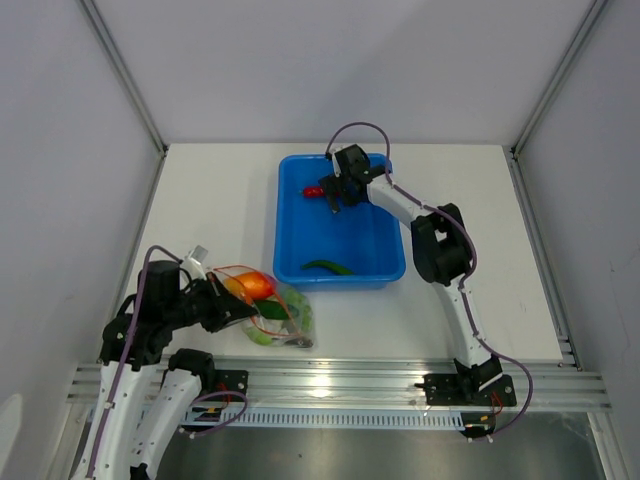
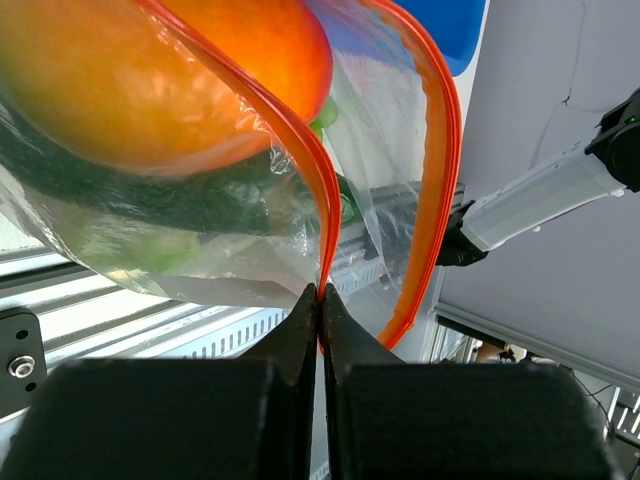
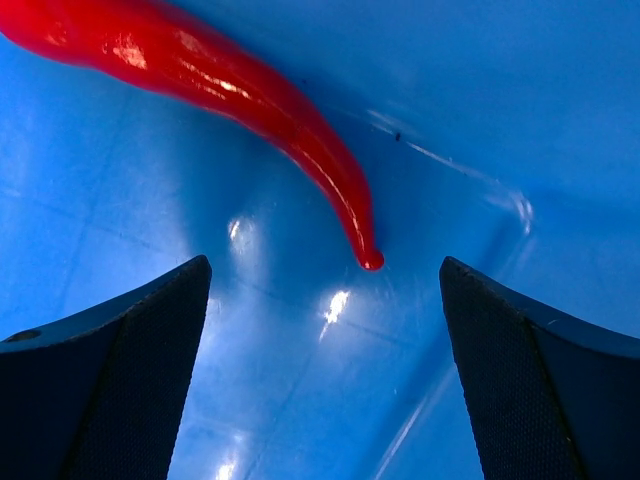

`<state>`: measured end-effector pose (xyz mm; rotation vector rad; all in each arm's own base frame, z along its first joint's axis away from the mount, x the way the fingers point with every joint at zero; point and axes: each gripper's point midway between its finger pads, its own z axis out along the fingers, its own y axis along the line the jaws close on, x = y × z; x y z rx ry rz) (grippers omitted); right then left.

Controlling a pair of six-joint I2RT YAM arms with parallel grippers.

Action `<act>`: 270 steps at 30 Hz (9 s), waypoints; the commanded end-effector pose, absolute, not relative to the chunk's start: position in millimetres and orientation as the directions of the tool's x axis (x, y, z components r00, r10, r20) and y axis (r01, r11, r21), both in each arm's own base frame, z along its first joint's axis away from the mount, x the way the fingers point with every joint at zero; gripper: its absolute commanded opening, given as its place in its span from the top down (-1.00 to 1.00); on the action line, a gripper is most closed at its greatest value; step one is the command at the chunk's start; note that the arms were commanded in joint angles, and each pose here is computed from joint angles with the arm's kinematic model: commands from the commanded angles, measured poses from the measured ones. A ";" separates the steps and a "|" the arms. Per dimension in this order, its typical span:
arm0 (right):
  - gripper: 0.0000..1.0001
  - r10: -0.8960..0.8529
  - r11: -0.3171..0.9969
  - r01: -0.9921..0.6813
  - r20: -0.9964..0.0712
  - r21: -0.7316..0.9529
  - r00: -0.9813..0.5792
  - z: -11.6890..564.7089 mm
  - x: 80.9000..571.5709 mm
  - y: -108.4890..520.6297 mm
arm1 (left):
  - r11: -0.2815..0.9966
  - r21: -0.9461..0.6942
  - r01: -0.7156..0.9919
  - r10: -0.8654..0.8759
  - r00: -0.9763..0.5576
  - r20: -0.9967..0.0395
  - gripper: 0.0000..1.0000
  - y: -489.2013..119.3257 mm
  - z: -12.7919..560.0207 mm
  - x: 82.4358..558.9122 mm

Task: Place the food in the zip-top bag and seal the zipper
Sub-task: Pick up the fake vegetable from the bin, then place the fake vegetable in the zipper food storage bag, then adjust the zipper food storage bag at the center of the board, then pick up the fake vegetable from the bin.

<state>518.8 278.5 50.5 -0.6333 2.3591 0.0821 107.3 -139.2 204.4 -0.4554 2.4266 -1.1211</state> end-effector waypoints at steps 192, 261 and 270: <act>1.00 -0.508 0.448 -0.871 -0.744 0.202 -0.434 311.8 172.8 427.4 | 0.589 -0.808 0.011 -0.535 -0.745 -0.399 0.99 -132.2 294.1 109.5; 0.92 -0.493 0.516 -0.787 -0.635 0.337 -0.595 262.0 215.1 444.6 | 0.493 -0.769 -0.407 -0.580 -0.813 0.059 0.47 -148.3 187.6 108.4; -0.13 -0.514 0.488 -0.836 -0.691 0.250 -0.508 287.6 221.2 428.2 | 0.535 -0.761 -0.367 -0.565 -0.825 0.000 0.99 -144.3 191.7 111.7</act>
